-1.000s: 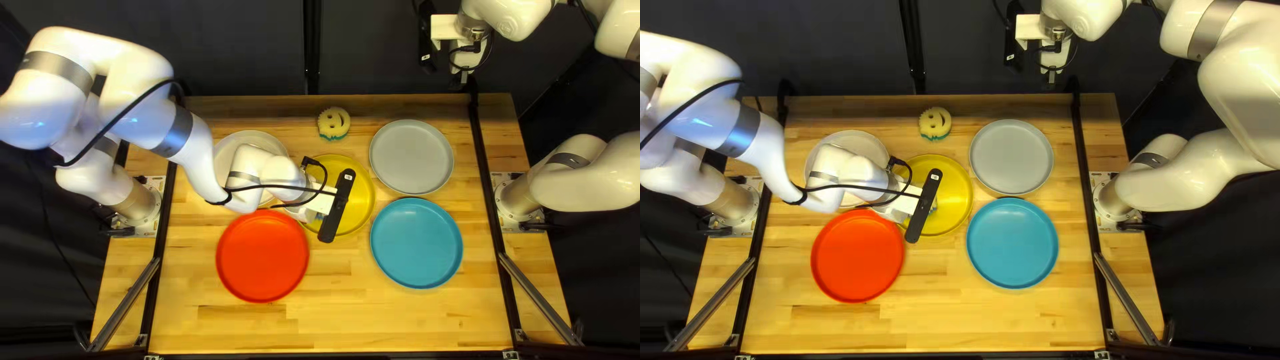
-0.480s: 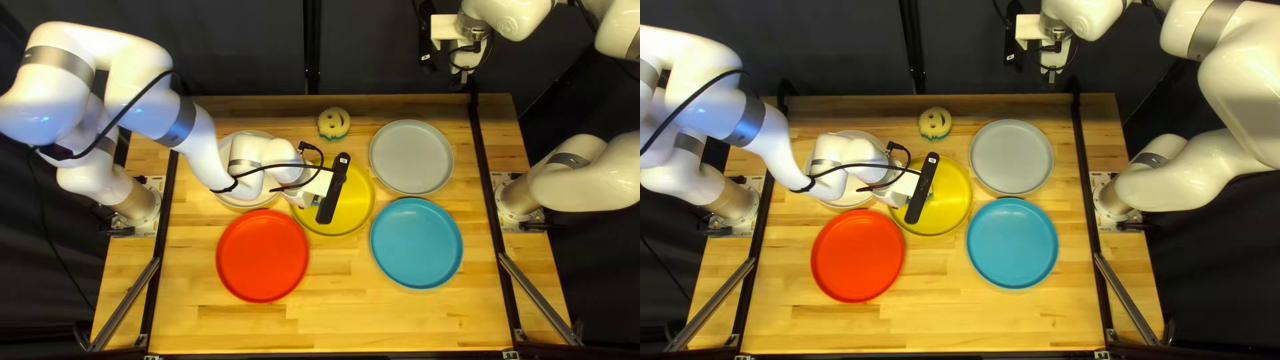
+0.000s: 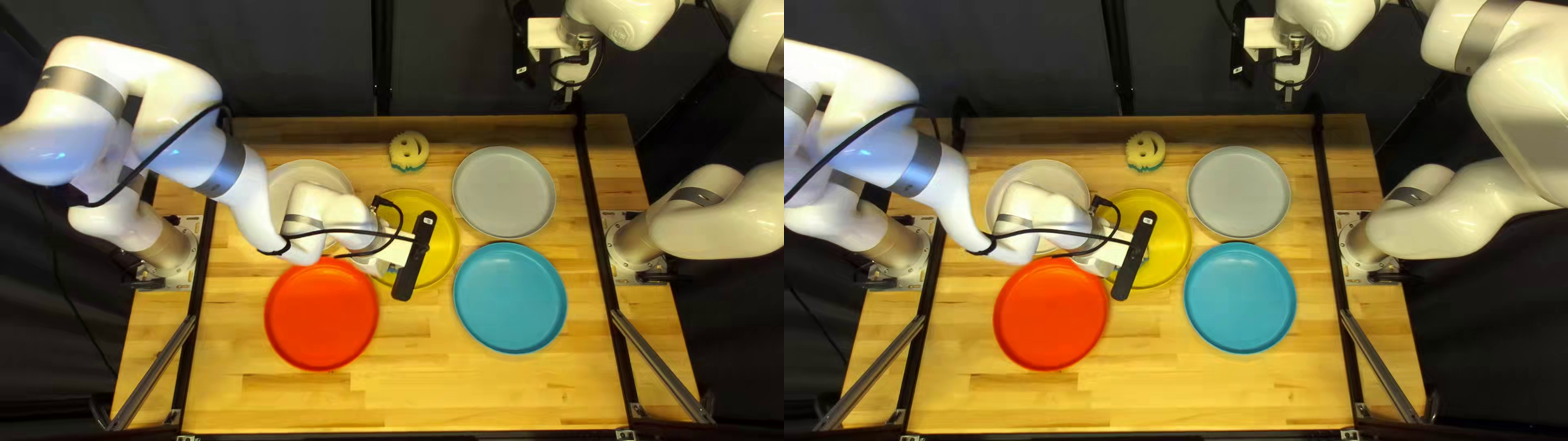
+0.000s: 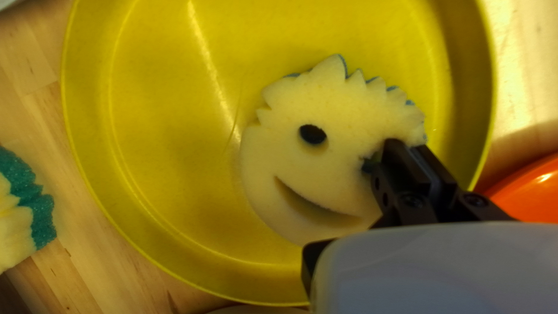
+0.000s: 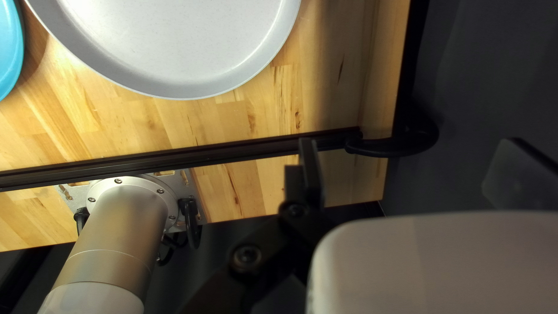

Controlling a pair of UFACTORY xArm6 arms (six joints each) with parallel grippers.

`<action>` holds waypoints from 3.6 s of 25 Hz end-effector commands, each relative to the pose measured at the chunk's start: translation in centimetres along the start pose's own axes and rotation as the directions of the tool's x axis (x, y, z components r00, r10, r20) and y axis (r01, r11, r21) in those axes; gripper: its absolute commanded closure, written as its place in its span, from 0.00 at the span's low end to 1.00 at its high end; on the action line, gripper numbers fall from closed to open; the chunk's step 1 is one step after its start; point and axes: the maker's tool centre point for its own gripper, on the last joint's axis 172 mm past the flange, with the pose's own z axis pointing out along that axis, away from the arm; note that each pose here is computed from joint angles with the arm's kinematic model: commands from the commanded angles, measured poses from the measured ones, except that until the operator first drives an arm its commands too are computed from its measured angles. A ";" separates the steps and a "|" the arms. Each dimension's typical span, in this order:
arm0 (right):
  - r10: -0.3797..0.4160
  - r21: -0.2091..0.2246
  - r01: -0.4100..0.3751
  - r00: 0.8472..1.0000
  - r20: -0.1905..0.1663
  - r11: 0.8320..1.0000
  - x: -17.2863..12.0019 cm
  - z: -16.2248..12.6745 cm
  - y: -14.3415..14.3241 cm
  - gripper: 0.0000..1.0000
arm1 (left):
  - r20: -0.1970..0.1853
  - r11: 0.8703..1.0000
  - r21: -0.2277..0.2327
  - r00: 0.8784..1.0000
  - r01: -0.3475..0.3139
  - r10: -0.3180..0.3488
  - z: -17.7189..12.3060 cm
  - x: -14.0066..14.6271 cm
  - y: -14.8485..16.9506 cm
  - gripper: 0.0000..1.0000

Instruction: Pick up sponge and scrub the plate

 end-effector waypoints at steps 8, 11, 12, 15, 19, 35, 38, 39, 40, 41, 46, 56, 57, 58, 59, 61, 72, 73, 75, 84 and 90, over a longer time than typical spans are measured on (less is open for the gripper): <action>0.000 0.000 0.000 1.000 0.000 1.000 0.0 0.0 0.0 0.00 | 0.007 0.999 -0.005 0.999 0.045 -0.045 0.0 -1.8 -6.4 1.00; 0.000 0.000 0.000 1.000 0.000 1.000 0.0 0.0 0.0 0.00 | 0.008 0.999 -0.008 0.999 0.049 -0.049 0.3 -1.8 -7.0 1.00; 0.000 0.000 0.000 1.000 0.000 1.000 0.0 0.0 0.0 0.00 | 0.008 0.999 -0.008 0.999 0.048 -0.048 0.3 -1.5 -6.8 1.00; 0.000 0.000 0.000 1.000 0.000 1.000 0.0 0.0 0.0 0.00 | 0.007 0.999 -0.012 0.999 0.036 -0.036 0.4 -0.8 -5.4 1.00; 0.000 0.000 0.000 1.000 0.000 1.000 0.0 0.0 0.0 0.00 | 0.003 1.000 -0.015 1.000 0.021 -0.021 0.4 0.0 -3.1 1.00; 0.000 0.000 0.000 1.000 0.000 1.000 0.0 0.0 0.0 0.00 | 0.007 1.000 -0.014 1.000 -0.011 0.011 0.7 1.1 -2.3 1.00; 0.000 0.000 0.000 1.000 0.000 1.000 0.0 0.0 0.0 0.00 | 0.019 1.000 -0.018 1.000 -0.011 0.012 1.0 1.2 -4.4 1.00; 0.000 0.000 0.000 1.000 0.000 1.000 0.0 0.0 0.0 0.00 | 0.021 1.000 -0.018 1.000 -0.011 0.012 1.0 1.2 -4.7 1.00; 0.000 0.000 0.000 1.000 0.000 1.000 0.0 0.0 0.0 0.00 | 0.028 1.000 -0.016 1.000 -0.011 0.011 0.9 1.2 -5.3 1.00; 0.000 0.000 0.000 1.000 0.000 1.000 0.0 0.0 0.0 0.00 | 0.033 1.000 -0.015 0.999 -0.010 0.010 0.7 1.1 -6.0 1.00; 0.000 0.000 0.000 1.000 0.000 1.000 0.0 0.0 0.0 0.00 | 0.055 1.000 -0.014 0.998 -0.007 0.007 0.6 0.3 -8.1 1.00; 0.000 0.000 0.000 1.000 0.000 1.000 0.0 0.0 0.0 0.00 | 0.062 0.999 -0.013 0.997 -0.039 0.040 1.2 0.4 -3.1 1.00; 0.000 0.000 0.000 1.000 0.000 1.000 0.0 0.0 0.0 0.00 | 0.061 0.999 -0.012 0.997 -0.042 0.043 1.2 0.5 -2.5 1.00; 0.000 0.000 0.000 1.000 0.000 1.000 0.0 0.0 0.0 0.00 | 0.061 0.999 -0.009 0.997 -0.047 0.048 1.0 0.5 -1.7 1.00; 0.000 0.000 0.000 1.000 0.000 1.000 0.0 0.0 0.0 0.00 | 0.060 0.999 -0.008 0.997 -0.049 0.049 0.9 0.4 -1.1 1.00; 0.000 0.000 0.000 1.000 0.000 1.000 0.0 0.0 0.0 0.00 | 0.060 0.999 -0.001 0.997 -0.052 0.052 0.3 0.3 0.3 1.00; 0.000 0.000 0.000 1.000 0.000 1.000 0.0 0.0 0.0 0.00 | 0.053 0.997 0.013 0.996 -0.073 0.072 1.0 2.5 -0.7 1.00; 0.000 0.000 0.000 1.000 0.000 1.000 0.0 0.0 0.0 0.00 | 0.053 0.997 0.019 0.996 -0.073 0.072 0.8 2.7 -1.4 1.00; 0.000 0.000 0.000 1.000 0.000 1.000 0.0 0.0 0.0 0.00 | 0.056 0.997 0.027 0.996 -0.071 0.069 0.7 2.8 -2.7 1.00; 0.000 0.000 0.000 1.000 0.000 1.000 0.0 0.0 0.0 0.00 | 0.058 0.995 0.043 0.994 -0.094 0.091 1.5 5.5 -6.0 1.00; 0.000 0.000 0.000 1.000 0.000 1.000 0.0 0.0 0.0 0.00 | 0.058 0.993 0.040 0.992 -0.111 0.109 1.8 4.2 -4.1 1.00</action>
